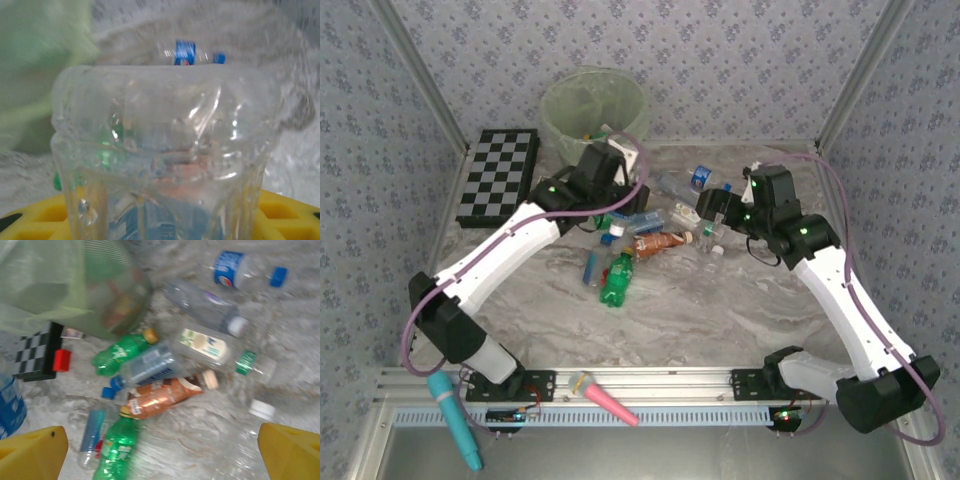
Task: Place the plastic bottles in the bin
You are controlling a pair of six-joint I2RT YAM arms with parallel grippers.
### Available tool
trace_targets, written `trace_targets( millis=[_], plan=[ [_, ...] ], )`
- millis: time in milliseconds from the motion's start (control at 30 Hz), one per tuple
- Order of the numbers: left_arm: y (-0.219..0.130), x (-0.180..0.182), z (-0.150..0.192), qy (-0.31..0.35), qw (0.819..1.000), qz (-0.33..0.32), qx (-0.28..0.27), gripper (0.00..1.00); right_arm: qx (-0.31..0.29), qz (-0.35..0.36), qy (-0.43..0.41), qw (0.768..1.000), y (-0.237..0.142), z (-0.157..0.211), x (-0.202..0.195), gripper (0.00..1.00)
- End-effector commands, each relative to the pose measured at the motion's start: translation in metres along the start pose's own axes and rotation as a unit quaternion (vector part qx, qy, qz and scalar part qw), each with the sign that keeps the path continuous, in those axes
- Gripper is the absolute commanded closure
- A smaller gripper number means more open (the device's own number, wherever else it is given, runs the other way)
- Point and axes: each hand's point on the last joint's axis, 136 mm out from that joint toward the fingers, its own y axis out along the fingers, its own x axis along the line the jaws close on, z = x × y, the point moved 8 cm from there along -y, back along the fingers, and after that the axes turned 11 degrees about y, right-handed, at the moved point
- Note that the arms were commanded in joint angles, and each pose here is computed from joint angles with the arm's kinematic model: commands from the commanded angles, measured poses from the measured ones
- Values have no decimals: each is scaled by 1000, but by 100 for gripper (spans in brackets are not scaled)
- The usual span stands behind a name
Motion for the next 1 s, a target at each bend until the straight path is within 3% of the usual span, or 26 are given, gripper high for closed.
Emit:
trace_targets(
  millis=[0,200,433,967],
  plan=[
    [-28,25,-47,-17,993,-40,-113,44,-15,-28,-35,999,-2,-9,22,1],
    [-44,72,-84,-36,973,-103,-202,44,-11,-45,-46,998,5,-14,40,1],
    [-38,122,-114,-56,952,-145,-265,44,-8,-53,-57,997,12,-16,53,1],
    [21,173,-110,-35,925,-155,-345,45,-5,-37,-67,997,22,-20,61,1]
  ],
)
